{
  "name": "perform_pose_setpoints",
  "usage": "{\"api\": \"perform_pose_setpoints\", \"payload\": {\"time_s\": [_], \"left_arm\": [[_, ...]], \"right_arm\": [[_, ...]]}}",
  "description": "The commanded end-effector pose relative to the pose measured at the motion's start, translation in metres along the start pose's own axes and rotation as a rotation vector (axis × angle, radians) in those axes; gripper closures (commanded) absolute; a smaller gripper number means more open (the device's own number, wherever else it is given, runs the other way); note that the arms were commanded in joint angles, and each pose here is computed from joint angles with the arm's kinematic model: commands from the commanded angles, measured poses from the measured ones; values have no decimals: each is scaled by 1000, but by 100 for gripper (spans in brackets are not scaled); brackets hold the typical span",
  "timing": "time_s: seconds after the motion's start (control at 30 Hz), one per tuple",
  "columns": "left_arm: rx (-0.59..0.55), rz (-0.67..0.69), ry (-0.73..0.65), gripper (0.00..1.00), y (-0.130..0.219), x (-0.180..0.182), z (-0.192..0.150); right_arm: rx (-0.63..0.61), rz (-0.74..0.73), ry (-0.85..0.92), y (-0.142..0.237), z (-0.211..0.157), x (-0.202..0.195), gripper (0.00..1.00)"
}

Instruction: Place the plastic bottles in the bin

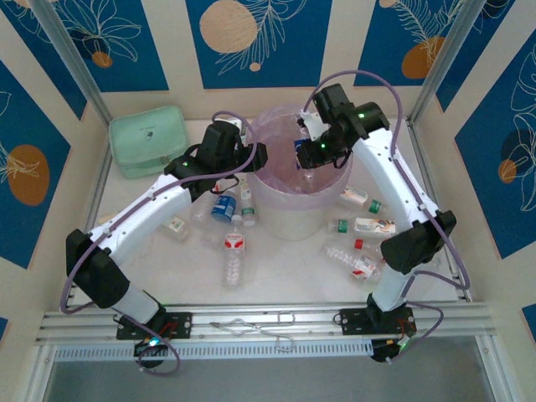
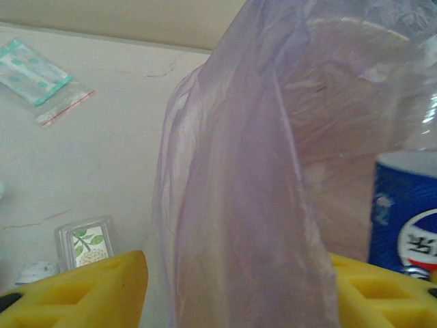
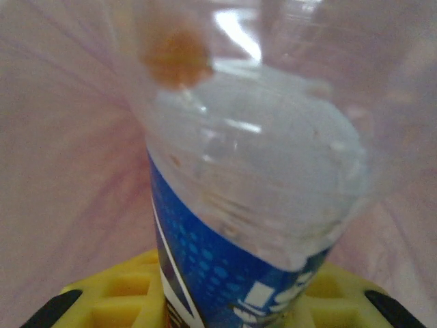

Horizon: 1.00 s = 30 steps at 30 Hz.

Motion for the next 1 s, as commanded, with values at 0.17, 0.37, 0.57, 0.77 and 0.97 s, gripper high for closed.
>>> {"api": "perform_pose_setpoints", "payload": {"time_s": [0.17,0.37,0.57,0.77,0.97], "left_arm": [[-5,3,-22,39,5,-7,1],[0,15,-34,39,4,-6,-1],[11,27,-33,39,1,-5,-5],[15,19,-38,39,1,-8,-8],[21,19,-41,39,1,-9,-10]], "right_arm": [[257,-155,97,-49,-24,-7,100],[279,-91,45,-96,-21,2,100],[333,-20,-48,-149,-29,8,77],[345,42,-125,-169,-42,16,46],[334,18,-150,-160,-41,11,17]]}}
Point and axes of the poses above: each hand's point on the last joint's axis, 136 mm out from that joint toward the fingers, its own y axis back along the fingers, its own x axis along the line the jaws close on, z = x × y, the point moved 6 cm from there along y, back along the fingers, and after that the axes turned 9 degrees about y, right-handed, at the moved point
